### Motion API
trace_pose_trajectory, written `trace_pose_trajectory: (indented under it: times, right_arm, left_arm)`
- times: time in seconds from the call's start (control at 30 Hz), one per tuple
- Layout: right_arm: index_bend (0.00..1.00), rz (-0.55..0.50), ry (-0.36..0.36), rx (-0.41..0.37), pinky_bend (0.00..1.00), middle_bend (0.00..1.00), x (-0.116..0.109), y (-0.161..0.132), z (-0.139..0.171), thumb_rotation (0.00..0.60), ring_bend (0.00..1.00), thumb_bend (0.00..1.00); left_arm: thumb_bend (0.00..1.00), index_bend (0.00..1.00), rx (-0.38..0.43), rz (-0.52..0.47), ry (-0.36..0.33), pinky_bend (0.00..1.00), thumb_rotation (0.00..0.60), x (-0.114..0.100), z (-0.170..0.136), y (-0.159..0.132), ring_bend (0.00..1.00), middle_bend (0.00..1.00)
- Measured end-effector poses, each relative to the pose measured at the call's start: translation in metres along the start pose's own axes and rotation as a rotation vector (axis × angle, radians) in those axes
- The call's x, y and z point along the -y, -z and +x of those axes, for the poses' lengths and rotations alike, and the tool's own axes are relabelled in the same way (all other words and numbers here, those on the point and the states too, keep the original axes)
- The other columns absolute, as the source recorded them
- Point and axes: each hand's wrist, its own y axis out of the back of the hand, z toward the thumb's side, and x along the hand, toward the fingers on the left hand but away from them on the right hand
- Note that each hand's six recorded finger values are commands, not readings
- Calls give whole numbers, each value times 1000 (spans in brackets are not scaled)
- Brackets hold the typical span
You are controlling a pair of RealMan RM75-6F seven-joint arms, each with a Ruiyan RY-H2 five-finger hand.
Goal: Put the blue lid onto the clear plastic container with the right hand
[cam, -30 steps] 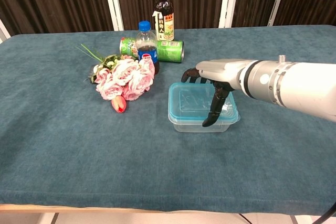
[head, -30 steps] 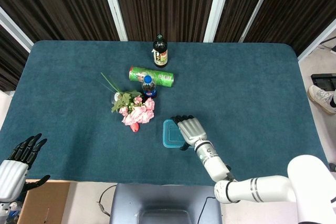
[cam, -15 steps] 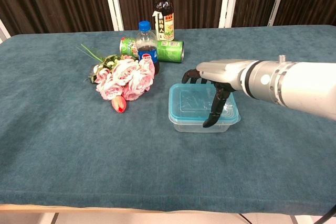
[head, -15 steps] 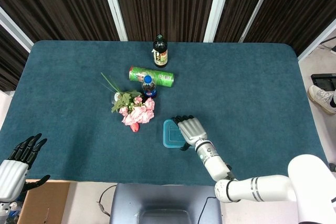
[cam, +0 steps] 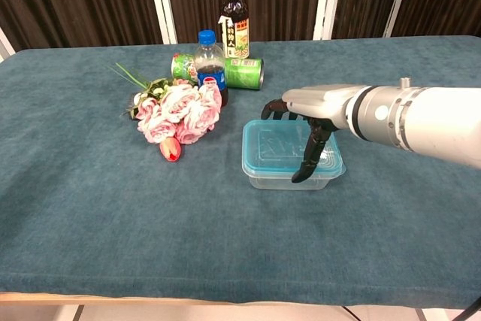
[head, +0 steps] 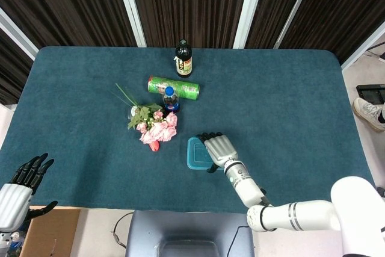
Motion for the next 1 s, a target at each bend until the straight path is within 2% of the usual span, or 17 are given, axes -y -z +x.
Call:
trace_pose_trajectory:
  times: [0.2,0.33,0.5,1.0]
  right_arm:
    - [437,-5,-1,-1,436,435,-1,0,0,600,309,375]
    - [316,-3,-3,-4,373,364,-1,1,0,600,242,299]
    - [232,-1,-4,-4,326,309,-2,2,0,600,186,227]
    - [159,-5,6,4,261,254,-5,4,1,600,137,165]
  left_arm:
    - [455,59,0,2,2,161,600,0,0,0,52,0]
    - [455,58,1,2,2,162,600,0,0,0,51,0]
    - [454,58,2,1,0,162,600,0,0,0,51,0]
    - [451,58,4,-1,1,161,600,0,0,0,52,0]
